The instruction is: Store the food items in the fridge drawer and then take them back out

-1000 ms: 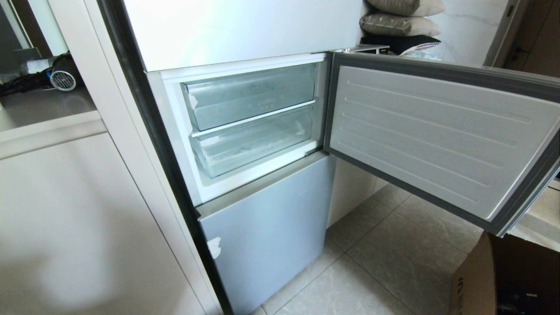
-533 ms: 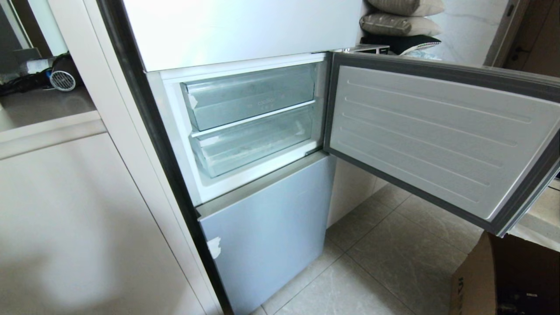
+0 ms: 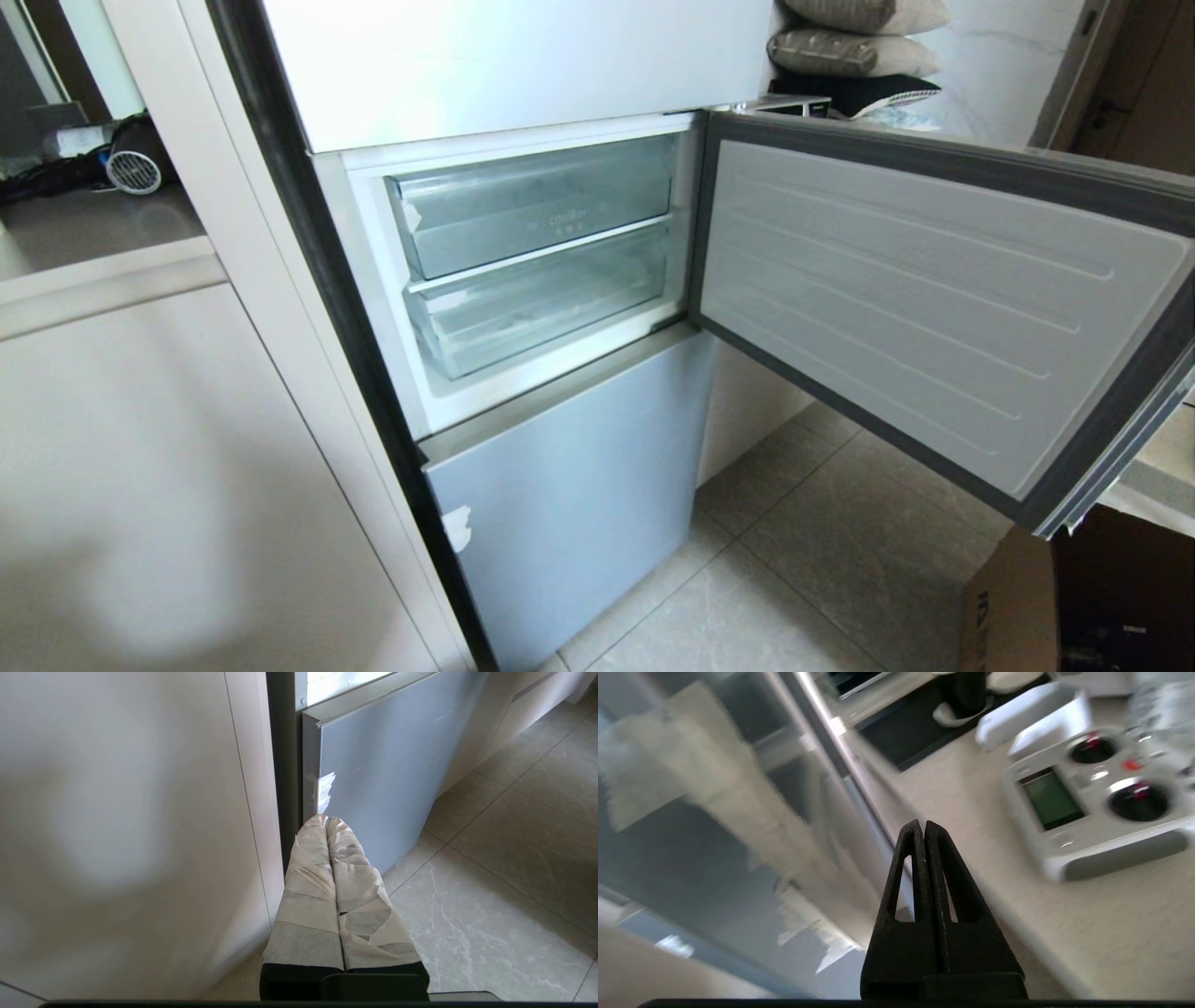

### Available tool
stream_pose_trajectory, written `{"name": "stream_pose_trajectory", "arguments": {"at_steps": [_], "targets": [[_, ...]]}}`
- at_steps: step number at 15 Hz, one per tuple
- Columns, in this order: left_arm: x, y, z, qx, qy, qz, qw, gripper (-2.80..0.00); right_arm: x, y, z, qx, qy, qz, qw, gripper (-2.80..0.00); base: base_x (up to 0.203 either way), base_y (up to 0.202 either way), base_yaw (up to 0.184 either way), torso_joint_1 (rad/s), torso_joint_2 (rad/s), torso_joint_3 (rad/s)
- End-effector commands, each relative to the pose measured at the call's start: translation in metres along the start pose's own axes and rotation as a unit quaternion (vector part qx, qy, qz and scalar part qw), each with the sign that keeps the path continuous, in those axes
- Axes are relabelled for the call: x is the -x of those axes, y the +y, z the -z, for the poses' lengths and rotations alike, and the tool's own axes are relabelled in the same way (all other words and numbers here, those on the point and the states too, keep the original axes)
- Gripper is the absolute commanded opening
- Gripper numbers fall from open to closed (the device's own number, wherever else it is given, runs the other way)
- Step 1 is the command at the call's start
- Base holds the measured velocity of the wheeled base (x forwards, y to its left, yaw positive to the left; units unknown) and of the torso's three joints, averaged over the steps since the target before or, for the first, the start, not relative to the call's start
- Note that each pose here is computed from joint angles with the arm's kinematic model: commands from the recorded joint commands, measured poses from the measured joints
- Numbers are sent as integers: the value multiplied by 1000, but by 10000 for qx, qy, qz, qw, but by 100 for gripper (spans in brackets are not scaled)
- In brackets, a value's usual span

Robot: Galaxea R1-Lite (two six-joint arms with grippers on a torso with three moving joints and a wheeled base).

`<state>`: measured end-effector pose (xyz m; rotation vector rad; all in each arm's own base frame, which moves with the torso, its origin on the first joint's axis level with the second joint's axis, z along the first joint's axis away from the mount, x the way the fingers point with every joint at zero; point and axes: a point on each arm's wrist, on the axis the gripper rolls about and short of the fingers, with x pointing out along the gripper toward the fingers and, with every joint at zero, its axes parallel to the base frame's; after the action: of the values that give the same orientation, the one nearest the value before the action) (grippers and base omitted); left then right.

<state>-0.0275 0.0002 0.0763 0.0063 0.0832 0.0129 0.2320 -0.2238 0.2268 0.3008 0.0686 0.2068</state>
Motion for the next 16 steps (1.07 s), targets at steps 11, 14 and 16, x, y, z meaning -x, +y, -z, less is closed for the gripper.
{"name": "stream_pose_trajectory", "arguments": {"at_steps": [11,14,16], "targets": [[0,0,0,-1,14,-3,10000,-280,-5,135,39,85,500,-1680,9845,-280,0,0,0,0,0,0],[0,0,0,-1,14,-3,10000,-280,-28,169,48,134,588,-1880,9803,-280,0,0,0,0,0,0],[0,0,0,-1,14,-3,10000,-280,-51,195,60,149,682,-1821,9808,-280,0,0,0,0,0,0]]}}
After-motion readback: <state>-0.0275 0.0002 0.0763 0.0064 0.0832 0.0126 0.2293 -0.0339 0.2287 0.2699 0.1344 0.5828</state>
